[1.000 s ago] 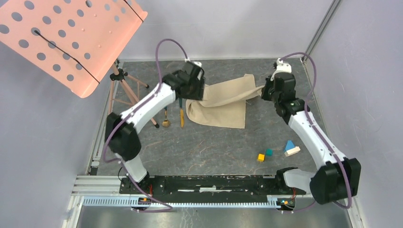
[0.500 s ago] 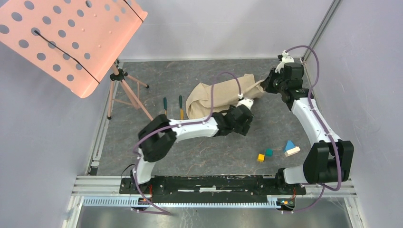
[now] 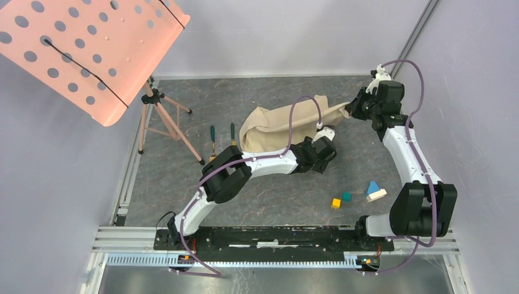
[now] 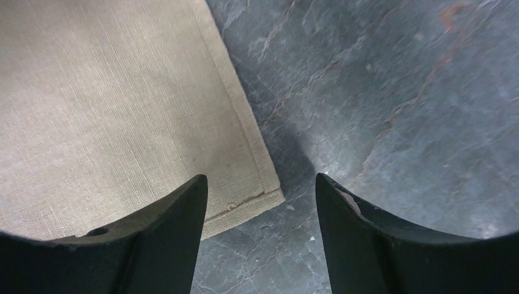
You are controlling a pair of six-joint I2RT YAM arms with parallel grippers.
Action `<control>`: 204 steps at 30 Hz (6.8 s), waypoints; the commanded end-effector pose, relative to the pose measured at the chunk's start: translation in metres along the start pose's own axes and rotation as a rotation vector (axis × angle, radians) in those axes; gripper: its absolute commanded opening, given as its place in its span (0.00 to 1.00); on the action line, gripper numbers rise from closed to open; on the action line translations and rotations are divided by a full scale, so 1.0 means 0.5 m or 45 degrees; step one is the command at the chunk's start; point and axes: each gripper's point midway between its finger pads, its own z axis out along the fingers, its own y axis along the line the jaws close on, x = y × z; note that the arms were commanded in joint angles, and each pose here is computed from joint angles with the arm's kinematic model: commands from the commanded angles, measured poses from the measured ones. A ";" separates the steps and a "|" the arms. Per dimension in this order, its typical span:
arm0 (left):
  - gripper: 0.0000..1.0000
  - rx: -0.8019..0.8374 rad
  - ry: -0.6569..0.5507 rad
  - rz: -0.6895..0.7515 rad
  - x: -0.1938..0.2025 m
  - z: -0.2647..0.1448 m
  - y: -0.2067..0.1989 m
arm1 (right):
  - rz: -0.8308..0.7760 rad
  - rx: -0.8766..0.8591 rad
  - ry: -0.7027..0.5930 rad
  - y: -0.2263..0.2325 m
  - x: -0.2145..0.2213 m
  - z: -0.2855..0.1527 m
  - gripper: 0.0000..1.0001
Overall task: Fold the napkin into a case and place the utensils inside
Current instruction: Pick up the crumpled napkin from the center of the board, then flatten out the crumpled napkin at the center of the board, then pick up the flattened napkin from the center of the board.
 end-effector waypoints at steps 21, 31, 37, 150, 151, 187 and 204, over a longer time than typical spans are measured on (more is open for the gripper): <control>0.02 -0.490 -0.254 0.145 -0.167 -0.256 0.272 | -0.046 0.132 -0.175 -0.052 -0.080 -0.070 0.00; 0.02 -0.730 -0.985 -0.046 -0.685 -0.458 0.587 | -0.136 -0.121 -0.548 0.051 -0.465 0.019 0.01; 0.02 -0.729 -1.405 0.064 -0.872 -0.640 0.603 | -0.267 -0.262 -0.866 0.153 -0.644 -0.108 0.01; 1.00 0.483 -0.118 -0.212 -0.073 -0.527 0.264 | 0.324 0.870 0.647 -0.321 0.375 -0.106 0.52; 1.00 0.485 -0.117 -0.218 -0.073 -0.526 0.265 | 0.328 0.871 0.650 -0.322 0.377 -0.104 0.52; 1.00 0.417 -0.066 -0.306 -0.052 -0.485 0.293 | 0.381 0.934 0.626 -0.347 0.425 -0.070 0.01; 0.83 -0.589 0.312 -1.411 0.147 -0.336 0.416 | 0.458 0.895 0.363 -0.297 0.378 -0.113 0.00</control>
